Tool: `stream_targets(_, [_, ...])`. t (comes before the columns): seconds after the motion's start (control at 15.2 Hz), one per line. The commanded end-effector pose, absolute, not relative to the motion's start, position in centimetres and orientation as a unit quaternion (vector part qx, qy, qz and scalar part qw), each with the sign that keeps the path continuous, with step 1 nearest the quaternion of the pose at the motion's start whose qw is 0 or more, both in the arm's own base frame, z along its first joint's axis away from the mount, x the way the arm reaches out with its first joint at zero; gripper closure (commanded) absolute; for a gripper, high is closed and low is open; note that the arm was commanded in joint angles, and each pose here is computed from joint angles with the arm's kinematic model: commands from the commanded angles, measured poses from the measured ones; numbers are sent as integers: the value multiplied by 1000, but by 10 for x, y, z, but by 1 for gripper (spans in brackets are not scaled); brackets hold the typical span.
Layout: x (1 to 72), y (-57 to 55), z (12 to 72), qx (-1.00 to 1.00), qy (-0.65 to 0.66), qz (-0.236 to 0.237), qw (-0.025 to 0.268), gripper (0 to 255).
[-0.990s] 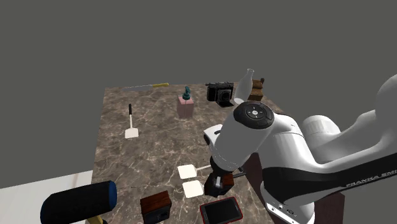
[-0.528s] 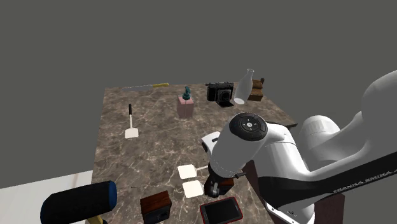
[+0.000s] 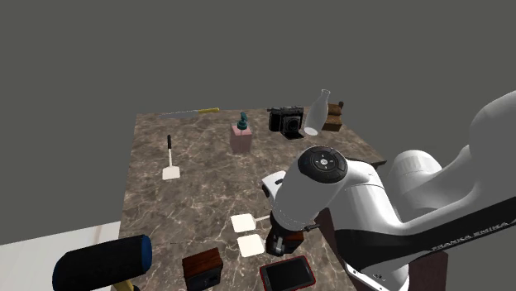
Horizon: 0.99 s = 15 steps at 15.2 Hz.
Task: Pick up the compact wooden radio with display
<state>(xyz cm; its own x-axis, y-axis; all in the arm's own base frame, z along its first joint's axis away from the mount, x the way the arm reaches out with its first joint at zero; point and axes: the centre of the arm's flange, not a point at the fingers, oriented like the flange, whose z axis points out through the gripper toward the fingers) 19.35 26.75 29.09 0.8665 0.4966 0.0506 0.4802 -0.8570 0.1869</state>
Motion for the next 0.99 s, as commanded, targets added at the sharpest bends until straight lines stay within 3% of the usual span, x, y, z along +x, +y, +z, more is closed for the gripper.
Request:
stream_targets(0.0, [192,267,290,962,253,47,85,255])
stream_targets(0.92, [192,267,364,962,253,47,85,255])
